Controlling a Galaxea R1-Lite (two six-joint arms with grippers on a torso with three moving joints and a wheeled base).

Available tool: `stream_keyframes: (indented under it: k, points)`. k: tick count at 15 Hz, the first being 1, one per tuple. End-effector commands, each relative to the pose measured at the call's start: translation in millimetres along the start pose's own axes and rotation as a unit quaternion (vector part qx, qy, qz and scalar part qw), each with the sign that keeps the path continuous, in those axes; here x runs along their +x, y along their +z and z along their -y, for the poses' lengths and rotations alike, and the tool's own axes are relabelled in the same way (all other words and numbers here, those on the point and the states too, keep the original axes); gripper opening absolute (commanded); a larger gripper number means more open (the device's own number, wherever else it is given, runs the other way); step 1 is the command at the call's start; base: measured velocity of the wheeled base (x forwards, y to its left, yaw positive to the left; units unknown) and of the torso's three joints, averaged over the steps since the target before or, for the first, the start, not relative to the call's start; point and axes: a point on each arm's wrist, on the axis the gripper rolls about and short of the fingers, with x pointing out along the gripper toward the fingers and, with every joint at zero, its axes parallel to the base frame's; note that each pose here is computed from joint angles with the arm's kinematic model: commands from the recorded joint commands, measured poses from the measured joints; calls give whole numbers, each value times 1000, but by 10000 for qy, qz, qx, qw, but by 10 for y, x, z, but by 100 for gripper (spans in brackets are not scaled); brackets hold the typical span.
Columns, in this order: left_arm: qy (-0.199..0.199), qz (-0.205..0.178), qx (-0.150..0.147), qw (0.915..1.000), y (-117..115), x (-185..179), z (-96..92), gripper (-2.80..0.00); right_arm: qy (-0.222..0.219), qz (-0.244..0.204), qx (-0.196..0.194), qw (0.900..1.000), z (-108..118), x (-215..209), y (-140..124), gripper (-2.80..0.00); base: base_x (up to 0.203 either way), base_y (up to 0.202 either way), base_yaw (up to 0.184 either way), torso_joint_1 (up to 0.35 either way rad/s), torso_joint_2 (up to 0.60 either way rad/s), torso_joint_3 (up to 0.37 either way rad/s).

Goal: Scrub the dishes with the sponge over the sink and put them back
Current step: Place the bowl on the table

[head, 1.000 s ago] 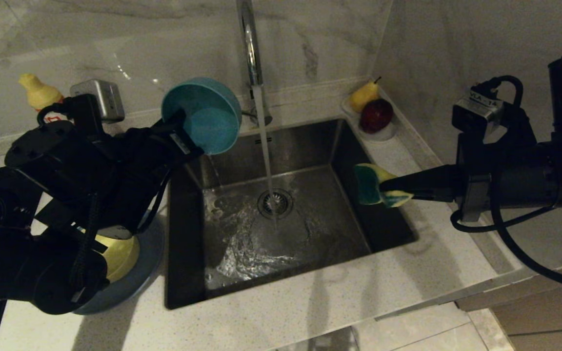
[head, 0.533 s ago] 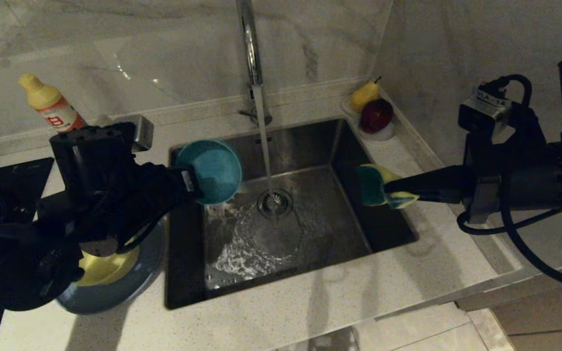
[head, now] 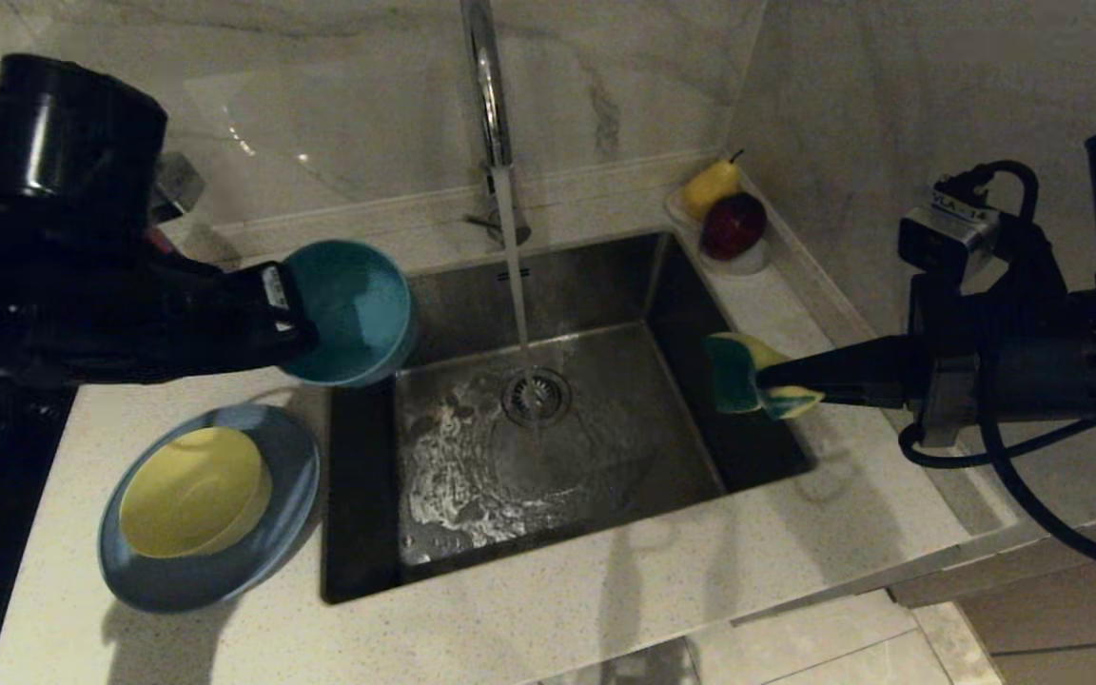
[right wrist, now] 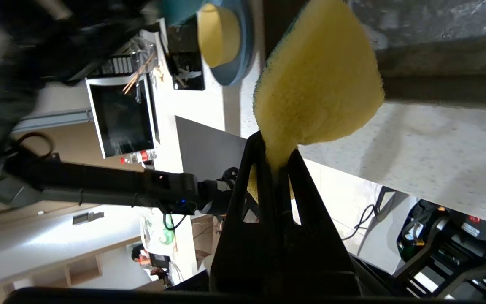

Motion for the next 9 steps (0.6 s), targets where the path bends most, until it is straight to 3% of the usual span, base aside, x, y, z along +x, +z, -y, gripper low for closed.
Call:
stream_keyframes:
  k: [1,3,5,9]
  points:
    - [519,-271,-360,9976,99,-201,-226,-280,-73,-37,103,9999,74,13,-14,-280,0,0,0,0,0,0]
    - [901,-173,-761,9929,171,-179,-424,-280,-53,-20,82,10000,53,-20,-30,-280,0,0,0,0,0,0]
    - [1354,-85,-1255,9828,236,-147,-693,-280,-35,-9,74,10000,35,-44,-39,-280,0,0,0,0,0,0]
    - [1869,121,-2501,9499,346,-175,-1203,-280,-30,-2,67,10000,20,-105,-101,-280,0,0,0,0,0,0]
